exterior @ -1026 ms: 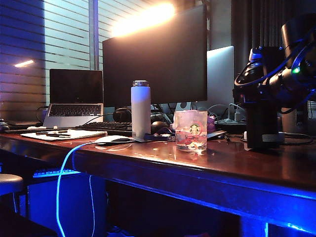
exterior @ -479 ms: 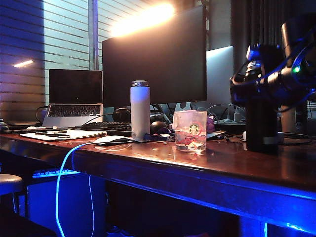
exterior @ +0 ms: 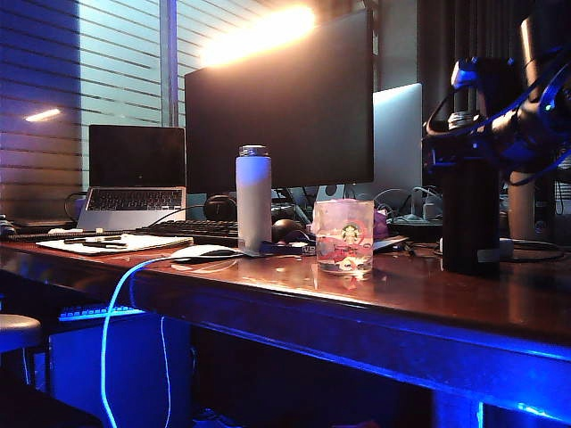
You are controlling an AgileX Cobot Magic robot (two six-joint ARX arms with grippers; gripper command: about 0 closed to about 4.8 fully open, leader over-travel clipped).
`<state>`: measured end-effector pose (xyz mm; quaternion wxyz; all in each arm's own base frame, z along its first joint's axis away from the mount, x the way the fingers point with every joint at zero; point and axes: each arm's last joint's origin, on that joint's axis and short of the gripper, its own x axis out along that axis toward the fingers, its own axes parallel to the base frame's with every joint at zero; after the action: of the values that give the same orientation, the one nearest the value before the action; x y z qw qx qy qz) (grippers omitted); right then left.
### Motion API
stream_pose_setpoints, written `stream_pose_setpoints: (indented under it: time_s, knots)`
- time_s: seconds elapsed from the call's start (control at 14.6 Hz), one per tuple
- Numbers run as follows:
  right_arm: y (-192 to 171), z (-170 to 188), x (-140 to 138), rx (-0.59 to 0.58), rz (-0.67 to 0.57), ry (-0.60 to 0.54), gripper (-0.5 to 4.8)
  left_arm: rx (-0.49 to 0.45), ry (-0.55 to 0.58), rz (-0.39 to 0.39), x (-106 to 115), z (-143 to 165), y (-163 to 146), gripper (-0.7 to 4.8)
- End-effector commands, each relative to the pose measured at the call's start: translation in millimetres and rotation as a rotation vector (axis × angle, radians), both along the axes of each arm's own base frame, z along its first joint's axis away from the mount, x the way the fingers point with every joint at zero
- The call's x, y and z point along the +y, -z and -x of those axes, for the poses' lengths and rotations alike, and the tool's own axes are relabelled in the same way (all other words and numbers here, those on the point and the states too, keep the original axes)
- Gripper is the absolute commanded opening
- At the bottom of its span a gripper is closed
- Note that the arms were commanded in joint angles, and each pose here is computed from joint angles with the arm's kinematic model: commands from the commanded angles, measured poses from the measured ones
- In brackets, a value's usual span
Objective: Pick up the black thermos, pour a little water from inside into the glass cup, then place the black thermos back on the table.
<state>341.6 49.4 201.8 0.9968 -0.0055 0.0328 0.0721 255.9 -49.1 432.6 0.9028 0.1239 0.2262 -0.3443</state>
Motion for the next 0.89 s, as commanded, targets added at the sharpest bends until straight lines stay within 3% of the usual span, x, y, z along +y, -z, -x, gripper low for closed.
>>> stream_pose_setpoints:
  time_s: [0.07,0.89]
  knots:
    - [-7.8,6.5,-0.9,-0.035,-0.002,-0.003,4.79,-0.012,0.005,0.004,-0.1,1.0,-2.1,-0.03]
    - [-39.7,32.1,-2.5,-0.054,-0.004,-0.060,4.79,-0.013,0.005,0.004,-0.1,1.0,-2.2,-0.03]
